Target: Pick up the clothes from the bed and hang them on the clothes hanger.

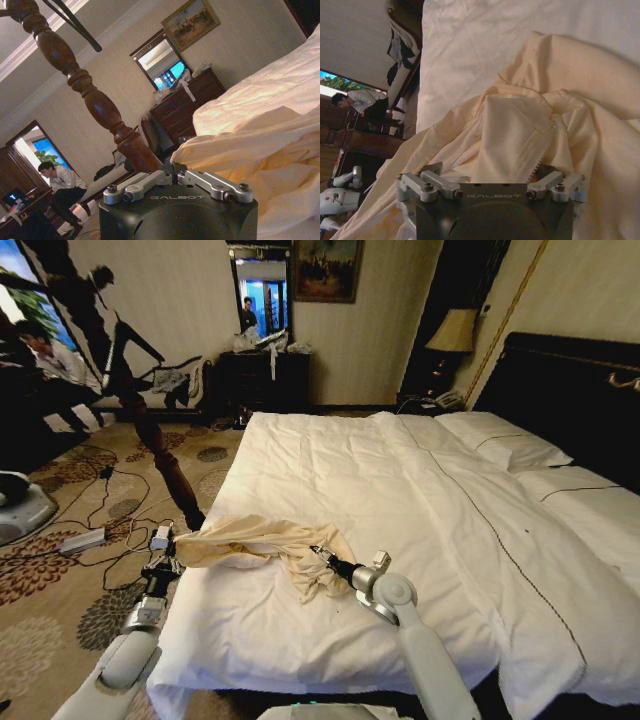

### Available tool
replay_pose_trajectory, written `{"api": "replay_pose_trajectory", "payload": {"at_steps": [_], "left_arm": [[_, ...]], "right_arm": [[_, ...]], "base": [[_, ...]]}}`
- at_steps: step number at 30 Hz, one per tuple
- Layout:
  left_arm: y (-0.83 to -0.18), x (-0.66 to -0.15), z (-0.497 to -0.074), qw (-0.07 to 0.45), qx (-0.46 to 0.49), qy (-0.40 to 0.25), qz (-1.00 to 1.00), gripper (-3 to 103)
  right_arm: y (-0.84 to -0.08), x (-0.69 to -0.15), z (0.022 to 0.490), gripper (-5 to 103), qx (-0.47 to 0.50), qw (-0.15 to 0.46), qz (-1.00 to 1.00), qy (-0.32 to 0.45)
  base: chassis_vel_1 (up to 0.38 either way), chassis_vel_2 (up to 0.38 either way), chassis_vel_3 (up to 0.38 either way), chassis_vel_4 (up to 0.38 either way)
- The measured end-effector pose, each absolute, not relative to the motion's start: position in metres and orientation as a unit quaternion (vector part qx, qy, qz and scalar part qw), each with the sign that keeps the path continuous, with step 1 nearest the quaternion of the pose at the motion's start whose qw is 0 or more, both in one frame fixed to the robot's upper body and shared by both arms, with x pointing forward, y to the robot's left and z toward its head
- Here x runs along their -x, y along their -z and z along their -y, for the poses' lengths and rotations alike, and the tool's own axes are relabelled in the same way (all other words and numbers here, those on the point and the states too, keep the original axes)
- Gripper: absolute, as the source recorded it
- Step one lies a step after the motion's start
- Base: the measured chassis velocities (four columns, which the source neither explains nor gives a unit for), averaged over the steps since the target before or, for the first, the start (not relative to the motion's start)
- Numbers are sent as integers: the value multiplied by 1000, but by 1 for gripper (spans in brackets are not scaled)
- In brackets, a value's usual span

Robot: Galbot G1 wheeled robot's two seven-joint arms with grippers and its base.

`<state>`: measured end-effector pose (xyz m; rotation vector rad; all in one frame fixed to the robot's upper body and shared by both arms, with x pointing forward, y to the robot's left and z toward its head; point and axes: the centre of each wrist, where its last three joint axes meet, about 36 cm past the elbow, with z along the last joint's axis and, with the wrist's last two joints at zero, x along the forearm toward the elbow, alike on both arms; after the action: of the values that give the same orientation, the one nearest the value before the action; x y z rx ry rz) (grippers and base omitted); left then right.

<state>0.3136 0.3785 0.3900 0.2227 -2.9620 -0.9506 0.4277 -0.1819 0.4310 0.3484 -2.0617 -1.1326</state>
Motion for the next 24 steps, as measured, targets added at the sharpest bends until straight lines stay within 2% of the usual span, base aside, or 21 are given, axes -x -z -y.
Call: {"api": "replay_pose_trajectory", "payload": {"at_steps": [1,2,3,6,9,12,16,18,20,21,24], "left_arm": [[-390,-313,-379,12,-71,305,950,0],[-389,-313,-379,12,-71,305,950,0],[-389,-313,-379,12,-71,305,950,0],[-389,-313,-379,12,-70,305,950,0],[-389,-316,-377,10,-68,304,950,0],[-389,-317,-376,9,-67,303,951,0],[-388,-317,-376,10,-65,302,951,0],[-388,-317,-376,9,-65,302,951,0],[-388,-317,-375,9,-63,301,951,0],[-388,-317,-375,9,-63,301,951,0],[-393,-316,-371,-4,-53,297,954,0]], "right_arm": [[-430,-429,181,95,-137,373,805,440],[-430,-430,180,95,-138,374,805,439],[-429,-432,179,84,-139,374,806,437],[-428,-433,178,79,-139,374,808,434],[-426,-437,176,62,-141,374,813,424],[-423,-437,175,57,-142,373,817,416],[-419,-437,176,35,-140,368,828,400],[-419,-437,176,35,-140,367,829,398],[-418,-437,178,24,-137,362,837,387],[-418,-437,178,24,-137,362,837,387],[-417,-435,182,8,-133,348,851,370]], "base": [[0,0,0,0],[0,0,0,0],[0,0,0,0],[0,0,0,0],[0,0,0,0],[0,0,0,0],[0,0,0,0],[0,0,0,0],[0,0,0,0],[0,0,0,0],[0,0,0,0]]}}
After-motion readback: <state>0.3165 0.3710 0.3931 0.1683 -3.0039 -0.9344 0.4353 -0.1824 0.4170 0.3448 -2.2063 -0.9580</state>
